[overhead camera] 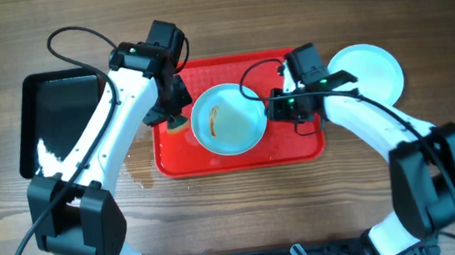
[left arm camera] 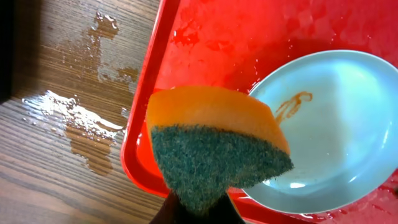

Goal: Clean dirty plates on tray and stack at the side
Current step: 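Lower the sponge onto the moved plate with the left gripper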

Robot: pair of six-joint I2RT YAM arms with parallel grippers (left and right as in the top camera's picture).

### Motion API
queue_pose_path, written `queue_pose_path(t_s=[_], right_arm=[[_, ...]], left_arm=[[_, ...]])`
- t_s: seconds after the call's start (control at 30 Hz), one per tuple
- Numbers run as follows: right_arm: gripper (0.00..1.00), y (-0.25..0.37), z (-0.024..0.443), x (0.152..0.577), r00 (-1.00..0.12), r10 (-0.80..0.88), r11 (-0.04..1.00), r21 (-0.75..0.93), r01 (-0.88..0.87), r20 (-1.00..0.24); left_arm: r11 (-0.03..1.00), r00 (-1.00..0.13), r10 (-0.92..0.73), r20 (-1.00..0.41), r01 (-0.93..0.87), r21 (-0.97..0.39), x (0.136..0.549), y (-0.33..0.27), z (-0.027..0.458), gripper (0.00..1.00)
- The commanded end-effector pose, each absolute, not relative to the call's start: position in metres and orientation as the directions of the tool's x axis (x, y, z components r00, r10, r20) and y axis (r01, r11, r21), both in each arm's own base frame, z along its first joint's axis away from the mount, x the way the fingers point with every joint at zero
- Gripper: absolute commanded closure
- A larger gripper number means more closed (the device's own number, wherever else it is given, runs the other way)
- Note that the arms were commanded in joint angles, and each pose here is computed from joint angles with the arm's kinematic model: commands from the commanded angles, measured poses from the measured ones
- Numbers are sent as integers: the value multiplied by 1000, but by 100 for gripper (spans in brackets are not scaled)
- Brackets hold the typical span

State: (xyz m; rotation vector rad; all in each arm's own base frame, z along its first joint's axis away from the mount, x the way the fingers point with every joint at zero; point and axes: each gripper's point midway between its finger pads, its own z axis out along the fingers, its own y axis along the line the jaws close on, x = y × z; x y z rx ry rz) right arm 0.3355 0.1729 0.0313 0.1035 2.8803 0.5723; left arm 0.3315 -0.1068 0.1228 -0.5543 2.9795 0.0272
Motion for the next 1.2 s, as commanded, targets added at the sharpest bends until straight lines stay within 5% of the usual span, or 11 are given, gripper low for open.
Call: queue_pose_path(t_s=[0.0, 0.13, 0.27, 0.97, 1.17], right_arm=[[65, 182, 10, 336, -983, 79, 936, 351, 15, -168], [66, 182, -5, 335, -984, 65, 951, 309, 12, -163], [96, 169, -8, 336, -982, 63, 971, 240, 18, -180], [96, 200, 9, 360, -955, -16, 923, 363, -128, -297], [96, 216, 15, 352, -945, -112, 870, 429, -244, -308]], left_arm=[[929, -922, -369, -118, -368, -32, 331, -111, 129, 96], [929, -922, -369, -119, -368, -31, 331, -111, 129, 96], [929, -922, -369, -120, -368, -32, 332, -111, 129, 96], [975, -966, -204, -160, -186, -119, 332, -161, 86, 96], [950, -972, -188, -141, -144, -277, 332, -189, 62, 96]])
